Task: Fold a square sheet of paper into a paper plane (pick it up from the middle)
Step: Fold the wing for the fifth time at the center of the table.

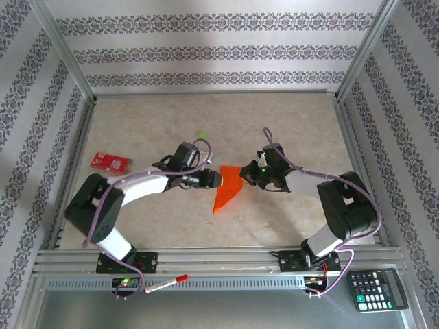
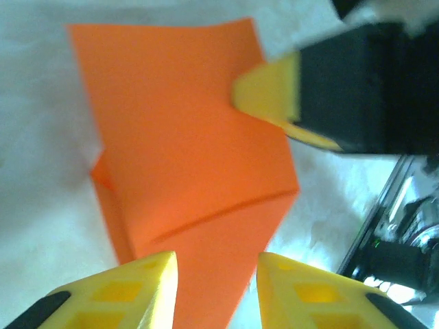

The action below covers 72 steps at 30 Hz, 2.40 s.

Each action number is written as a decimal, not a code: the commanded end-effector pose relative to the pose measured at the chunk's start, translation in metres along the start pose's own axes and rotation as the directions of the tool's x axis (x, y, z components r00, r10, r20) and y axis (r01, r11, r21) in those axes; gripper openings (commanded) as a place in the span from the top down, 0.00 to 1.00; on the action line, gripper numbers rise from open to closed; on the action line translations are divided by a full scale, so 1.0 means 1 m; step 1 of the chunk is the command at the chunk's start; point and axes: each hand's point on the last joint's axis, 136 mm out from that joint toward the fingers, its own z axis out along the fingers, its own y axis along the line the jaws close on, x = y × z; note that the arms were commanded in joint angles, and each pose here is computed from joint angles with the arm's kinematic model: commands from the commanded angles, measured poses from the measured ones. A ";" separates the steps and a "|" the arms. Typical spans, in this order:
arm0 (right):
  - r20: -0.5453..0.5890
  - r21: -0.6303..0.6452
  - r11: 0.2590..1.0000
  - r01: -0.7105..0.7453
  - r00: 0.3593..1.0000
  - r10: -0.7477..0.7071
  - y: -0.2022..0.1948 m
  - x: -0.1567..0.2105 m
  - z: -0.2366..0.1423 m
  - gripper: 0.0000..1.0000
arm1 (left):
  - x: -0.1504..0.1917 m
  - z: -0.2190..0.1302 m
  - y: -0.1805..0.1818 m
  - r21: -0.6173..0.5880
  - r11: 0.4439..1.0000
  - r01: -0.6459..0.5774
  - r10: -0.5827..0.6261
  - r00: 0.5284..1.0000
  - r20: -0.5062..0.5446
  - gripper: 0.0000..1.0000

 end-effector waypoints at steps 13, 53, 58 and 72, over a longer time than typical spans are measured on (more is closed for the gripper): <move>0.008 0.054 0.987 -0.154 0.988 0.154 -0.015 0.003 0.011 1.00 | 0.034 0.036 -0.020 -0.336 0.744 -0.577 0.575 0.810 -0.119 0.47; -0.005 0.056 0.985 -0.166 0.986 0.166 -0.017 0.007 0.013 0.99 | 0.035 0.049 0.004 -0.496 0.572 -0.653 0.647 0.731 -0.217 0.83; 0.000 0.051 0.987 -0.153 0.988 0.153 -0.014 0.006 0.011 0.96 | 0.035 0.047 0.002 -0.449 0.656 -0.607 0.608 0.777 -0.163 0.94; 0.069 0.053 0.998 0.014 0.997 -0.018 0.001 -0.012 -0.033 0.76 | 0.041 0.041 -0.018 -0.115 0.941 -0.319 0.318 0.948 -0.030 1.00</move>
